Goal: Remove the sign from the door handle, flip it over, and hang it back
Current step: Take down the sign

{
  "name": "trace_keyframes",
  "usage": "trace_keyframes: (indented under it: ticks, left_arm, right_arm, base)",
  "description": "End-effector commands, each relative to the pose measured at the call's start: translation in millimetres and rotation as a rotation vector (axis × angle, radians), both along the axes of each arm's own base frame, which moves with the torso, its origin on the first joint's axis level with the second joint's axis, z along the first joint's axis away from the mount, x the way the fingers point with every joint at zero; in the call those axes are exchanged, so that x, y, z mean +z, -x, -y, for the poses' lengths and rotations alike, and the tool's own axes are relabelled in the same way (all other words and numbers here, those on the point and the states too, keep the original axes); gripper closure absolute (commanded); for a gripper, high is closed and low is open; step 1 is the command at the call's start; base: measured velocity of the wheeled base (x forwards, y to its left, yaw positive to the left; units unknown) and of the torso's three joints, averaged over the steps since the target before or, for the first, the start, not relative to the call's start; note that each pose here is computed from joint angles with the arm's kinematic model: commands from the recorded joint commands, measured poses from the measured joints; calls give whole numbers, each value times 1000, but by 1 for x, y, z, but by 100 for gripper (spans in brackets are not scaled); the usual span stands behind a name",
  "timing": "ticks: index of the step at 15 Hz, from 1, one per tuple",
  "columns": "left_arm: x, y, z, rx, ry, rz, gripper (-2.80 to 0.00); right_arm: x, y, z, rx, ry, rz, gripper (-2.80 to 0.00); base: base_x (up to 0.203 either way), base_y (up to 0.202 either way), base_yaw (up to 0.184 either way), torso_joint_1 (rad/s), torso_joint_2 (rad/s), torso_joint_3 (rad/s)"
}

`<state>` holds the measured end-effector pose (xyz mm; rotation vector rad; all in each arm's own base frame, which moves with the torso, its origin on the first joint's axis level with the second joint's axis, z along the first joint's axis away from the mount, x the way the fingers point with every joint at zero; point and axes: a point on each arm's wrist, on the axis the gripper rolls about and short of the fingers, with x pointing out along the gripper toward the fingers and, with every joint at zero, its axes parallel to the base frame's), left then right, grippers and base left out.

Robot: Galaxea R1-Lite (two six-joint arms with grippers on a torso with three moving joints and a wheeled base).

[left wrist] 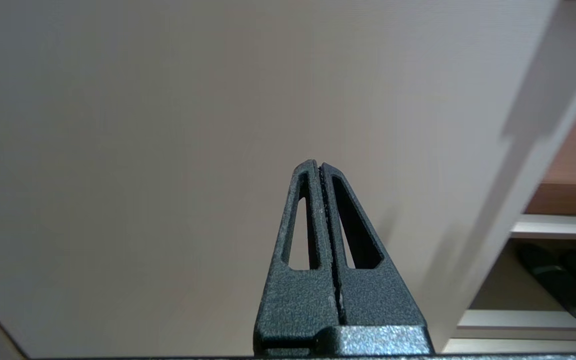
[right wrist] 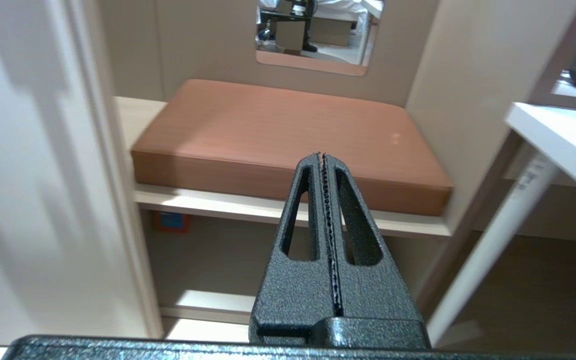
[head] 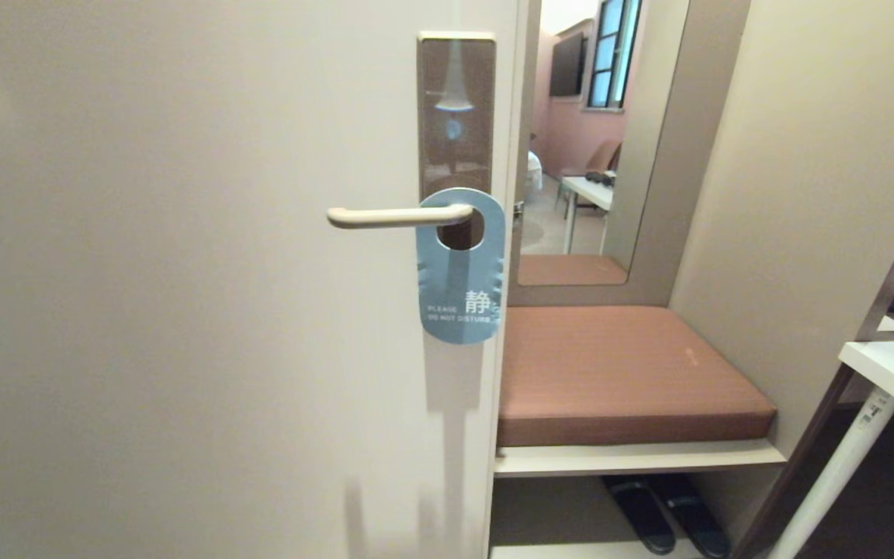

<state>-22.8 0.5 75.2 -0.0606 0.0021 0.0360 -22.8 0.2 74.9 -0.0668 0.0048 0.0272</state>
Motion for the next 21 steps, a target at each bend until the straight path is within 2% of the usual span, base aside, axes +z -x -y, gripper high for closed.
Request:
trace_keyframes:
  ticks: [1,4,21]
  left_arm:
    - [0,0,0,1,1,0,0]
    - [0,0,0,1,1,0,0]
    - [0,0,0,1,1,0,0]
  right_arm:
    - [0,0,0,1,1,0,0]
    - [0,0,0,1,1,0,0]
    - [0,0,0,1,4,1,0]
  base:
    - [0,195,-1,4,8,2]
    - [0,148,0,4,1,0]
    - [0,0,0,0,0,0]
